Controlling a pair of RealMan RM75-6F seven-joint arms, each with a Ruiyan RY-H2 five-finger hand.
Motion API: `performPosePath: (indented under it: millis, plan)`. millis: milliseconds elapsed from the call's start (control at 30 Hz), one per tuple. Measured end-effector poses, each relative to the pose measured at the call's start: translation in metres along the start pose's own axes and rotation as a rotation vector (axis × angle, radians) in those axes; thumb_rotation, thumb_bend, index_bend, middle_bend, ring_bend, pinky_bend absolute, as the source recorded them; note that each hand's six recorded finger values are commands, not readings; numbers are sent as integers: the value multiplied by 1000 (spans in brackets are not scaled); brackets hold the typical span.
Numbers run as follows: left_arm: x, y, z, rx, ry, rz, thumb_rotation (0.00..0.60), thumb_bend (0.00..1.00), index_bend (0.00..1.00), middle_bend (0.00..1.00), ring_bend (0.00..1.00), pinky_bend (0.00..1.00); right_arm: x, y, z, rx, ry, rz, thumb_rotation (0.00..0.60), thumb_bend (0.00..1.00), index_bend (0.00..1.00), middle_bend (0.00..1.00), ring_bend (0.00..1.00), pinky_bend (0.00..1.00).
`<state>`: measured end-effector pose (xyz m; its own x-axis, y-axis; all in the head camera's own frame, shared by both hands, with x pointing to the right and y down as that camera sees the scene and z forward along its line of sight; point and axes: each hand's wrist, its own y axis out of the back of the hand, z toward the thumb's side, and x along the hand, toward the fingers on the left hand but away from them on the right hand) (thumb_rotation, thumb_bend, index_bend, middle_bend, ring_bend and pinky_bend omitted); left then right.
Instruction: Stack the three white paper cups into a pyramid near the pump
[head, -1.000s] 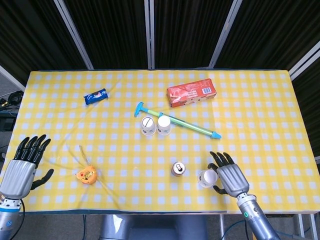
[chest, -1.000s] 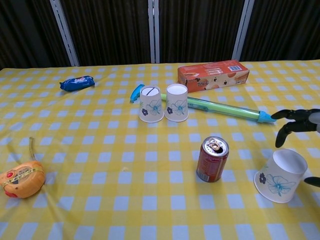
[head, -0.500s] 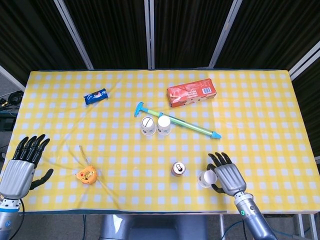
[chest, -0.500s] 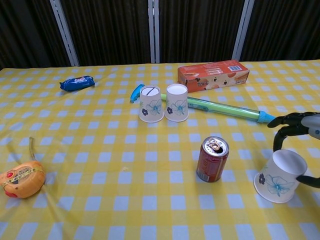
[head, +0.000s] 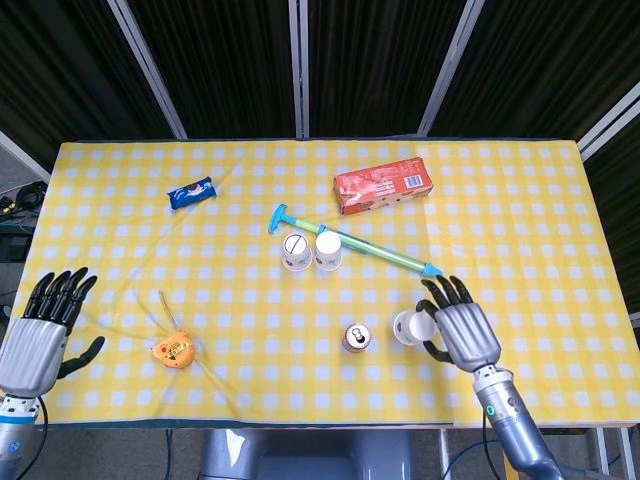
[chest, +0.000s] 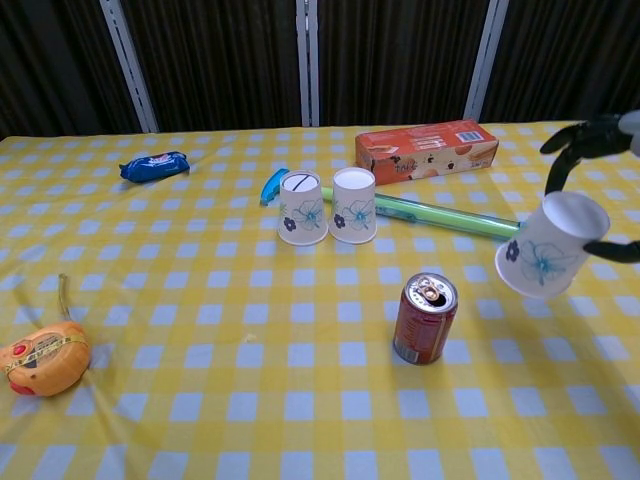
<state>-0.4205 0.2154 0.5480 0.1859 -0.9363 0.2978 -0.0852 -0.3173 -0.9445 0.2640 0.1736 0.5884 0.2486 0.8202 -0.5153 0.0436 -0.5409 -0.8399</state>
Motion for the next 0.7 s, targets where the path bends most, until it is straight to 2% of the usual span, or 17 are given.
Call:
performPosePath:
  millis: [167, 267, 500, 700]
  plan:
    - [3, 1, -5, 4, 22, 9, 600, 289, 0, 0, 0, 0, -21, 41, 5, -27, 0, -85, 600, 235, 478, 121, 0, 64]
    - [5, 1, -8, -1, 32, 4, 600, 289, 0, 0, 0, 0, -42, 57, 18, -38, 20, -108, 600, 235, 478, 121, 0, 75]
    - [9, 1, -14, -2, 49, 0, 600, 289, 0, 0, 0, 0, -84, 56, 60, -75, 62, -77, 600, 234, 485, 134, 0, 104]
    - [10, 2, -19, -16, 61, 1, 600, 289, 0, 0, 0, 0, -111, 54, 87, -81, 79, -77, 600, 235, 483, 134, 0, 109]
